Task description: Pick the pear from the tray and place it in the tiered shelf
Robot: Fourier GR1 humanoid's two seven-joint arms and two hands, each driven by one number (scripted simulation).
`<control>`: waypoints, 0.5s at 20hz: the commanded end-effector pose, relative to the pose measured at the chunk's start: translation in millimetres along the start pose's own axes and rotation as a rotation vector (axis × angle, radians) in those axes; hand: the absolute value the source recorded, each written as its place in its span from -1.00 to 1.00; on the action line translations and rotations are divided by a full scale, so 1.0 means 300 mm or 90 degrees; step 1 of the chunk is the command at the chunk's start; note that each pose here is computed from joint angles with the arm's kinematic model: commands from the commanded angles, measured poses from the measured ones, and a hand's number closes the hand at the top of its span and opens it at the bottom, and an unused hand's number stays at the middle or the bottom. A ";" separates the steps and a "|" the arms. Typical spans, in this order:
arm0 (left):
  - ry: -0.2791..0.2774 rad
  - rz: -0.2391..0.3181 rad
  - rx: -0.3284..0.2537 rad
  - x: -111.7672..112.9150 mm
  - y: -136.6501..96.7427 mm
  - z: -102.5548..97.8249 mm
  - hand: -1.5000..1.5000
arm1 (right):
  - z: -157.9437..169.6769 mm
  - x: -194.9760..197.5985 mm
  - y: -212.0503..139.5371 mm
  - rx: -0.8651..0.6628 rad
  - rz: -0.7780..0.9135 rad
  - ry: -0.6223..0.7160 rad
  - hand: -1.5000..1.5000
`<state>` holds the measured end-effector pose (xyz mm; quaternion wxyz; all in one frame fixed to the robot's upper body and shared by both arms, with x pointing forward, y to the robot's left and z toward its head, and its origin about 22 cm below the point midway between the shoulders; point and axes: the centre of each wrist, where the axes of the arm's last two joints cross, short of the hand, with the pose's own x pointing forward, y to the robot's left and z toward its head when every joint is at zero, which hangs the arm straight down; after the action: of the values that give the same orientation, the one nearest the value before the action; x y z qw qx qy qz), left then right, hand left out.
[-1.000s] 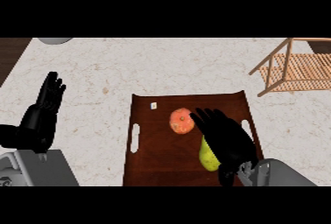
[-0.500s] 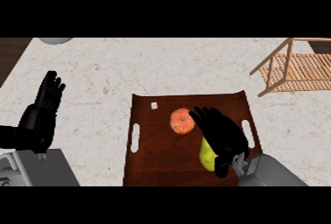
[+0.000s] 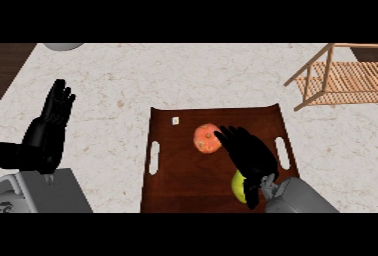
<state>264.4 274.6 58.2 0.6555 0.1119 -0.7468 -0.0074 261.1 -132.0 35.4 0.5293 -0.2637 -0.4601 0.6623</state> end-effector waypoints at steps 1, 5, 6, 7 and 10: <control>0.055 0.028 0.014 0.014 0.002 -0.020 0.00 | -0.048 -0.042 0.054 0.030 -0.003 0.013 -1.00; 0.055 0.017 0.008 -0.026 -0.004 0.040 0.00 | 0.003 -0.002 0.110 0.018 0.051 -0.027 1.00; 0.044 0.020 0.010 0.014 -0.028 0.011 0.00 | -0.071 0.014 0.073 0.031 0.077 -0.015 1.00; 0.058 0.028 0.006 0.016 -0.018 0.000 0.00 | -0.060 -0.022 0.073 -0.002 0.075 -0.035 1.00; 0.062 0.027 0.009 -0.016 0.003 0.040 0.00 | -0.048 -0.036 0.040 -0.039 0.100 -0.035 1.00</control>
<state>261.8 278.6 57.2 0.6534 0.1116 -0.7486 -0.0098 266.4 -133.4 25.0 0.4801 -0.2792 -0.4678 0.6876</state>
